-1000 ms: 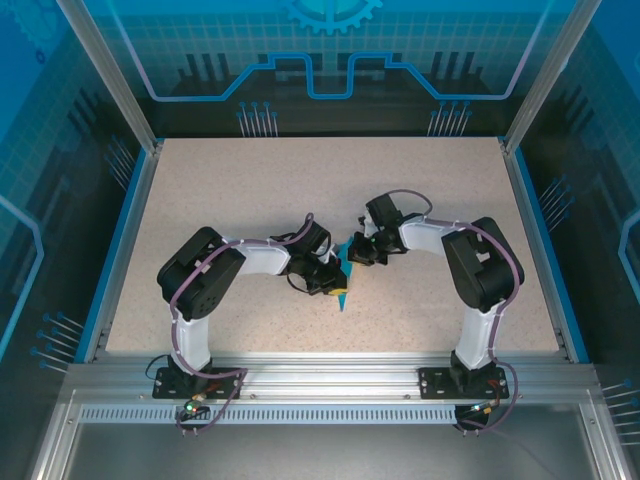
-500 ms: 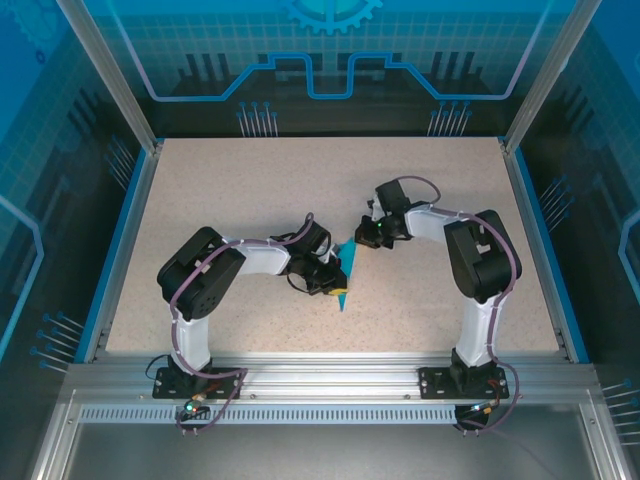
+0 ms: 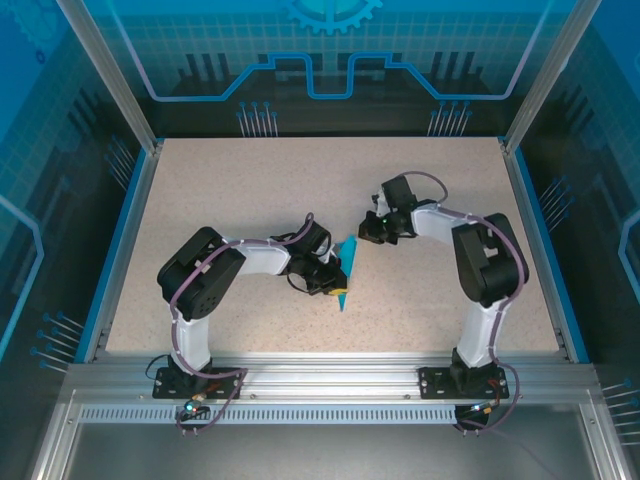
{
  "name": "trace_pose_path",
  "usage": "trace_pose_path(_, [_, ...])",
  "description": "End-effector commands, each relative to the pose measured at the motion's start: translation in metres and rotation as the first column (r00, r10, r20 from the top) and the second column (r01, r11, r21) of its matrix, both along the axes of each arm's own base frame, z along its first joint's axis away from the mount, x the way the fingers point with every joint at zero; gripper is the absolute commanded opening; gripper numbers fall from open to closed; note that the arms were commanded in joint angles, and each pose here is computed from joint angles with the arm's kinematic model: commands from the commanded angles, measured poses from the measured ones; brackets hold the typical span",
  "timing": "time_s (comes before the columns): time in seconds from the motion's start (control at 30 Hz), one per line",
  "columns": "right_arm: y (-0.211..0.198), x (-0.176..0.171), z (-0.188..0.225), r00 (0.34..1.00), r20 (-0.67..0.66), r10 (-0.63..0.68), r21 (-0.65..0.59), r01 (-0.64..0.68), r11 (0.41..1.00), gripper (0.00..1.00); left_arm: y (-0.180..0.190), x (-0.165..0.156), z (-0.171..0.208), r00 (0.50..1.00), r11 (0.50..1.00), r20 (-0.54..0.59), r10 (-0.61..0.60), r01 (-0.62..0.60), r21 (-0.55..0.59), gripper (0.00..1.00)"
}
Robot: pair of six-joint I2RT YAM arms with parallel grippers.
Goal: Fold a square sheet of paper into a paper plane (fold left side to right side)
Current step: Fold the wing for the fifth time at the center of the table.
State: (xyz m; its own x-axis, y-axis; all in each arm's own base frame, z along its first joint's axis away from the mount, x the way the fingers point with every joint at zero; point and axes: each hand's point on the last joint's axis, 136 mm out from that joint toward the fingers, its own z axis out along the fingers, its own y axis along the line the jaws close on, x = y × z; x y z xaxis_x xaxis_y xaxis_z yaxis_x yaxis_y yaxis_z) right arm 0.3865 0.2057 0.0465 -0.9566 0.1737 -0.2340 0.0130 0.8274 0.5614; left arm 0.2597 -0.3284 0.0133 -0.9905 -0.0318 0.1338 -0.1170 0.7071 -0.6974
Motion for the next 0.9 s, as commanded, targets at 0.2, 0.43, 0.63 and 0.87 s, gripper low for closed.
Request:
trace_pose_path(0.2, [0.027,-0.062,0.024,0.997,-0.004,0.079,0.189,-0.076,0.979,0.06,0.029,-0.035,-0.048,0.989,0.981,-0.145,0.026,0.003,0.194,0.0])
trace_pose_path(0.43, [0.042,-0.09,0.001,0.991,-0.071,0.109,0.208,-0.093,0.974,0.06,0.029,-0.034,-0.048,0.989,0.981,-0.144,0.026,0.003,0.196,0.0])
trace_pose_path(0.63, [0.052,-0.095,-0.009,0.987,-0.093,0.127,0.208,-0.105,0.972,0.05,0.028,-0.034,-0.047,0.989,0.981,-0.143,0.023,0.006,0.195,0.0])
trace_pose_path(0.87, [0.059,-0.086,-0.016,0.987,-0.092,0.132,0.184,-0.114,0.976,0.06,0.027,-0.034,-0.047,0.99,0.981,-0.142,0.02,0.008,0.194,0.0])
